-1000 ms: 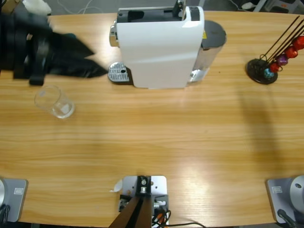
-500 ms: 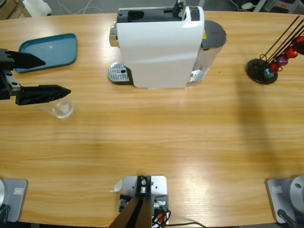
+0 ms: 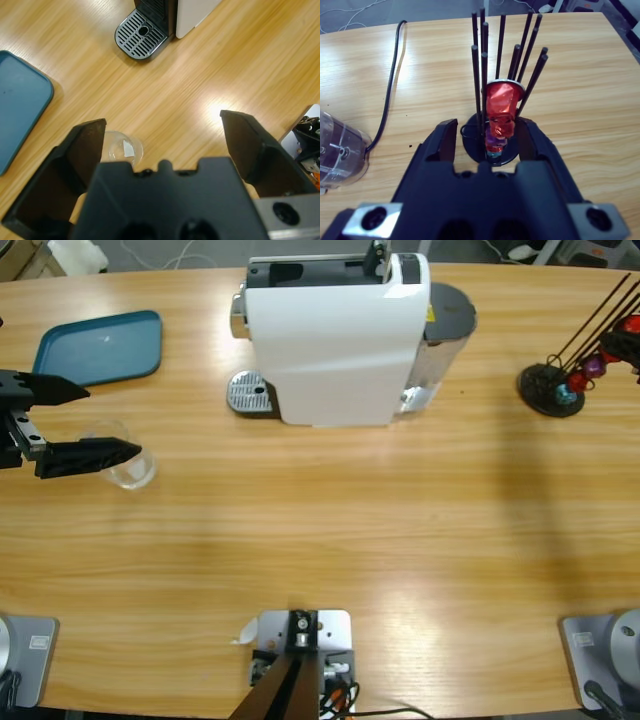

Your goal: Pour coffee

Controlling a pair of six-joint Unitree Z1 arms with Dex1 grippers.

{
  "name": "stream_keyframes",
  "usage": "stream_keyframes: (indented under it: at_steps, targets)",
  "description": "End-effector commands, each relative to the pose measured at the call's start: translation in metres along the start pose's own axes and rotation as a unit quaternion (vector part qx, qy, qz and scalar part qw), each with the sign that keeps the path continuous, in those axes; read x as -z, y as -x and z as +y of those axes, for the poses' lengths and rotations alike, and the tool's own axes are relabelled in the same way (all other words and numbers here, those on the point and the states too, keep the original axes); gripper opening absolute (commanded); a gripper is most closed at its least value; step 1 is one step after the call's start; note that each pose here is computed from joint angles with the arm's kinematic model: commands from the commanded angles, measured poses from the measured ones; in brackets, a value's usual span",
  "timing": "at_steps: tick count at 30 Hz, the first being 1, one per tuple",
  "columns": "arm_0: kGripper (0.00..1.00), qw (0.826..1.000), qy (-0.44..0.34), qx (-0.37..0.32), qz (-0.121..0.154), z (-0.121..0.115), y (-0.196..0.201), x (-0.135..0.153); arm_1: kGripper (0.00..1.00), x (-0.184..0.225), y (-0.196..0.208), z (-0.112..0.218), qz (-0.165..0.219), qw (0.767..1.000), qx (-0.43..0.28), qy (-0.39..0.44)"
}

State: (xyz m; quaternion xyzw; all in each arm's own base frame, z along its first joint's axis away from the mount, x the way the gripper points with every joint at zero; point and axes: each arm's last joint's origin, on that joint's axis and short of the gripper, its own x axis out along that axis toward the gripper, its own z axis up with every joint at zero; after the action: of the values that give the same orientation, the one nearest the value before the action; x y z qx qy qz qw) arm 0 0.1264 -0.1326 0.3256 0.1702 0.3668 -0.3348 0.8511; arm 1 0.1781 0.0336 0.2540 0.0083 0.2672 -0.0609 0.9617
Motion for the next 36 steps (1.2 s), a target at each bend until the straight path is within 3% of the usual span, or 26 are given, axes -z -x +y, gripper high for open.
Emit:
stream_keyframes:
  at_steps: [1, 6, 8, 29, 31, 35, 36]
  targets:
    - [1.000, 1.000, 0.009, -0.001, 0.000, 0.001, 0.001, 0.013, 0.503, 0.007, -0.005, -0.007, 0.008, 1.000, 0.024, 0.004]
    - [1.000, 1.000, 0.014, 0.000, -0.001, 0.001, 0.002, 0.016, 0.494, 0.006, -0.007, -0.009, 0.009, 0.999, 0.033, 0.002]
    - [1.000, 1.000, 0.014, 0.000, -0.001, 0.001, 0.002, 0.016, 0.376, 0.006, -0.007, -0.009, 0.009, 0.999, 0.033, 0.004]
    - [1.000, 1.000, 0.016, 0.000, -0.003, 0.001, 0.004, 0.017, 0.330, 0.006, -0.021, -0.012, 0.017, 0.999, 0.043, 0.002]
    - [1.000, 1.000, 0.017, 0.000, -0.002, 0.001, 0.004, 0.018, 0.260, 0.006, -0.022, -0.012, 0.017, 0.999, 0.042, 0.005]
    - [1.000, 1.000, 0.017, 0.000, -0.003, 0.001, 0.003, 0.017, 0.257, 0.006, -0.023, -0.012, 0.017, 0.999, 0.043, 0.005]
    - [0.998, 1.000, 0.017, 0.002, -0.004, 0.001, 0.003, 0.017, 0.191, 0.006, -0.023, -0.012, 0.016, 0.999, 0.043, 0.006]
